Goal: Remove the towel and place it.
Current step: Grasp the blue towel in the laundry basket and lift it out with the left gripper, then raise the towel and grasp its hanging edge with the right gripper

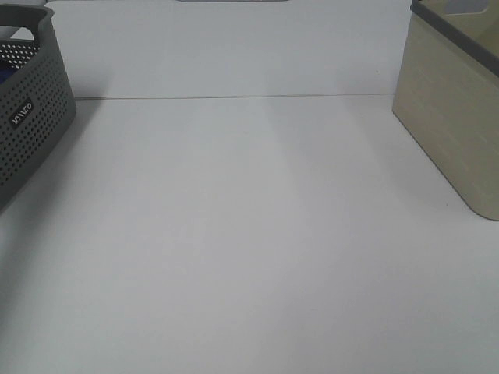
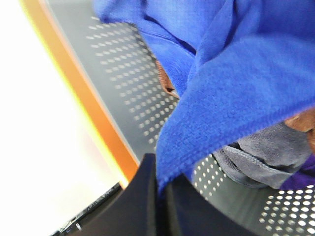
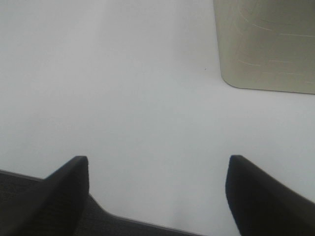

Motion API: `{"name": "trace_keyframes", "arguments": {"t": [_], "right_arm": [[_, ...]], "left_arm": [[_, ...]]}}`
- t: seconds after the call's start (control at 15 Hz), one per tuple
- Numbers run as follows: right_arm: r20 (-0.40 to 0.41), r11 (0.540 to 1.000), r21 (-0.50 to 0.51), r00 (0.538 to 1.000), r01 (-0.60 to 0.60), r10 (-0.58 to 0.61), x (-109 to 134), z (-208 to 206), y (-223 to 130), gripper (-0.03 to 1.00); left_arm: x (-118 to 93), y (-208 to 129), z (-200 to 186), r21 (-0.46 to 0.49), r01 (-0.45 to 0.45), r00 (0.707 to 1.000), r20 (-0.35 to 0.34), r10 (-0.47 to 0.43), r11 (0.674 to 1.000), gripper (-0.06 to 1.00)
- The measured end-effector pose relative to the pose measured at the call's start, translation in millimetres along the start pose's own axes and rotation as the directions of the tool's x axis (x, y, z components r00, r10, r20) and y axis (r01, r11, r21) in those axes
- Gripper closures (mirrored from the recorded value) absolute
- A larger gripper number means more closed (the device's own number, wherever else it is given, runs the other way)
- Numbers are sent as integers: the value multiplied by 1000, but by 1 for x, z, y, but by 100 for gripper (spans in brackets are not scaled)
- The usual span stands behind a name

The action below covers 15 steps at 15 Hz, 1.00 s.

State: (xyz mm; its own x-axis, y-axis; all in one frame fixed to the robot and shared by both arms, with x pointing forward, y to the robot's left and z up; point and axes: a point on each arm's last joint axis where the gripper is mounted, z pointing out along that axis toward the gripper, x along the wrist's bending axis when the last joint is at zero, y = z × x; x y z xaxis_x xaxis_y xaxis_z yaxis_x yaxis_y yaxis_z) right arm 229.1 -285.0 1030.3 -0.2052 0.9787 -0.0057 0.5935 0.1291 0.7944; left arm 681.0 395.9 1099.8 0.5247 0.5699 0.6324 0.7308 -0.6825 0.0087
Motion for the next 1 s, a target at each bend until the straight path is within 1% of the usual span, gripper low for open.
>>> {"name": "trace_keyframes", "arguments": {"t": [0.07,0.13,0.2,0.33,0.47,0.6,0.67,0.8,0.93,1.0], "right_arm": [[0,1000,0,1000,0,0,0,0,0,21],[0,1000,0,1000,0,0,0,0,0,21],[0,1000,0,1000,0,0,0,0,0,21],[0,1000,0,1000,0,0,0,0,0,21],[0,1000,0,1000,0,0,0,0,0,21],[0,1000,0,1000,0,0,0,0,0,21],[0,1000,0,1000,0,0,0,0,0,21],[0,1000,0,1000,0,0,0,0,0,21],[0,1000,0,1000,0,0,0,0,0,21],[0,1000,0,1000,0,0,0,0,0,21]], "left_arm": [[2,0,-20,-24,17,1000,-21,-18,1000,94],[3,4,-57,-83,19,998,-65,-24,996,94],[3,5,-67,-98,16,997,-78,-23,995,94],[3,3,-112,-160,9,989,-142,-32,987,94],[1,-5,-159,-226,9,977,-204,-56,974,94],[-5,-14,-202,-299,-6,964,-254,-73,954,94],[-7,-16,-213,-318,-13,961,-265,-76,948,94],[-15,-23,-245,-384,-19,954,-283,-98,923,94],[-25,-30,-272,-450,-8,952,-278,-131,893,94],[-30,-32,-282,-470,-11,953,-271,-133,882,94]]}}
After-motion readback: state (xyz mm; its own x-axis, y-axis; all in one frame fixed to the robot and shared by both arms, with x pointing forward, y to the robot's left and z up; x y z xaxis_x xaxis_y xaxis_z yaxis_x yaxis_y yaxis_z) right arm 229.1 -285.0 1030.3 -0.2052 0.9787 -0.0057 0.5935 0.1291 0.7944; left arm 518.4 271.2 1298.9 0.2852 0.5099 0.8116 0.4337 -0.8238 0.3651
